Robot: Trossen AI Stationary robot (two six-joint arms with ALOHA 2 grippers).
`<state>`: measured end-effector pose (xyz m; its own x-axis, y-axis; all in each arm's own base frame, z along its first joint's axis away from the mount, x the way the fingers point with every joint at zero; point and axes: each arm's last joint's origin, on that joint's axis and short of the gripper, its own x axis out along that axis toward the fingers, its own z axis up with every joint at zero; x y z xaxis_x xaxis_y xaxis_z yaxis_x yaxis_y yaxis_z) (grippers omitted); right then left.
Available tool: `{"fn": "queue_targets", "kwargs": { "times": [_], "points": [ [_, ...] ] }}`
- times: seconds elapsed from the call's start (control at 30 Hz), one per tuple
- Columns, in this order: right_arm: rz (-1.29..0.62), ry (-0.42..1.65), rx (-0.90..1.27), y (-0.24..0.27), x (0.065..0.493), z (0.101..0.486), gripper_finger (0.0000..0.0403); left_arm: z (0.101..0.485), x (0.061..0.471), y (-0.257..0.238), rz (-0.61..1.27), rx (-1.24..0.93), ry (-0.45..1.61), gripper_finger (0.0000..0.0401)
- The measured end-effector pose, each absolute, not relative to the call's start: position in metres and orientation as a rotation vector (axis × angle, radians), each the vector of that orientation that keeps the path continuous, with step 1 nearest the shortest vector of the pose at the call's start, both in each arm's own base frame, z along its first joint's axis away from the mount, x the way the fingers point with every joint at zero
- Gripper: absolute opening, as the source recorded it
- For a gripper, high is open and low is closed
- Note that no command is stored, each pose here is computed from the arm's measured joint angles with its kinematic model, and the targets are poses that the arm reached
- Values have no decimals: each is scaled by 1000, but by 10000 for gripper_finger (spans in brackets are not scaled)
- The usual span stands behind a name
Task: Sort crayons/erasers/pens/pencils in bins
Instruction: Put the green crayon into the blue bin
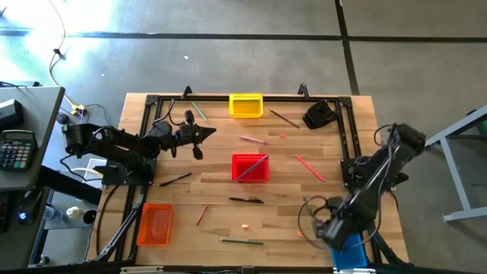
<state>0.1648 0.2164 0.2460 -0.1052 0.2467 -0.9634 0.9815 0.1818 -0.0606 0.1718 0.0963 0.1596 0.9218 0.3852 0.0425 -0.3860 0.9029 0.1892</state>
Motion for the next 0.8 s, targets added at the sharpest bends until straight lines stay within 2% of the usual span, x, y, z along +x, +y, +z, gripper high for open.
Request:
{"fn": "queue_targets", "kwargs": {
  "times": [0.43, 0.8],
  "points": [
    [-1100, 1610, 993, 250, 155, 198, 34, 163, 173, 97, 400, 204, -21, 0],
    [-1032, 1592, 994, 244, 150, 164, 34, 163, 173, 97, 400, 212, -21, 0]
  ]
}}
